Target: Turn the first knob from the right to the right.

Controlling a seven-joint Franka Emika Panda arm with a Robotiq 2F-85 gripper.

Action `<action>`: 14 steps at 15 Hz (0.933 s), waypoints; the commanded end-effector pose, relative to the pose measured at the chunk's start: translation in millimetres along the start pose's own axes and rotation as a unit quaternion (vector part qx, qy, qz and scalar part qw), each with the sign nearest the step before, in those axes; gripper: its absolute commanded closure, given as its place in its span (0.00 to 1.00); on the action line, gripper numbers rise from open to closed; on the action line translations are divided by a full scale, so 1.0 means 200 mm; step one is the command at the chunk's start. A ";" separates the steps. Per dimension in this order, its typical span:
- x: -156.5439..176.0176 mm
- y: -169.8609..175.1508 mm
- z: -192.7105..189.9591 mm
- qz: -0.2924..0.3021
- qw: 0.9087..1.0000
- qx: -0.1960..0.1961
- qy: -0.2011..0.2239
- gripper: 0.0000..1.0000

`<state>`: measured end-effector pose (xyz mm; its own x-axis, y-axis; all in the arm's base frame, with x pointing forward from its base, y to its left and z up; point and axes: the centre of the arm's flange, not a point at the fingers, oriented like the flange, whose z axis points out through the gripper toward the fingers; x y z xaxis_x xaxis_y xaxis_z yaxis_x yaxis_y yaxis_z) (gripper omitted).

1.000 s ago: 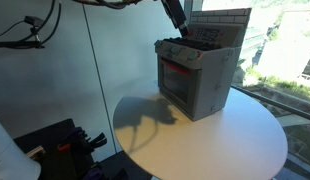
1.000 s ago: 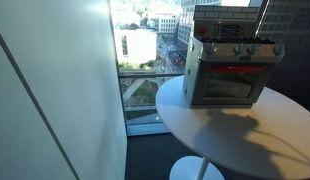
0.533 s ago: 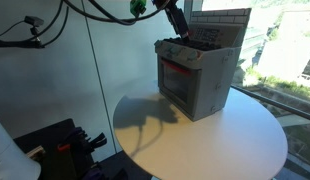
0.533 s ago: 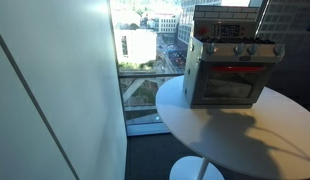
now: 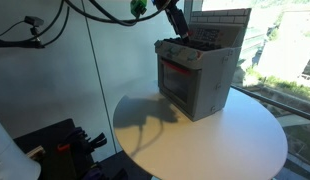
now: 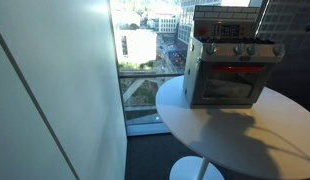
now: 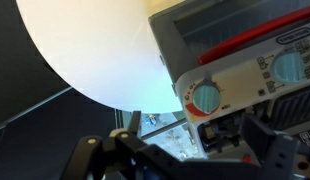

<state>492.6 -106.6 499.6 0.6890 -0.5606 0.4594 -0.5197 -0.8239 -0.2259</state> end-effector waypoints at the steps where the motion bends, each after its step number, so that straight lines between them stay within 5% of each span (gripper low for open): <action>1: 0.03 -0.01 0.06 0.005 1.000 0.010 -0.009 0.00; 14: 0.06 -0.10 0.27 -0.006 0.999 0.026 0.024 0.00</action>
<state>523.0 -97.9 461.6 0.6734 -0.5561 0.4871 -0.5007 -0.8279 -0.2528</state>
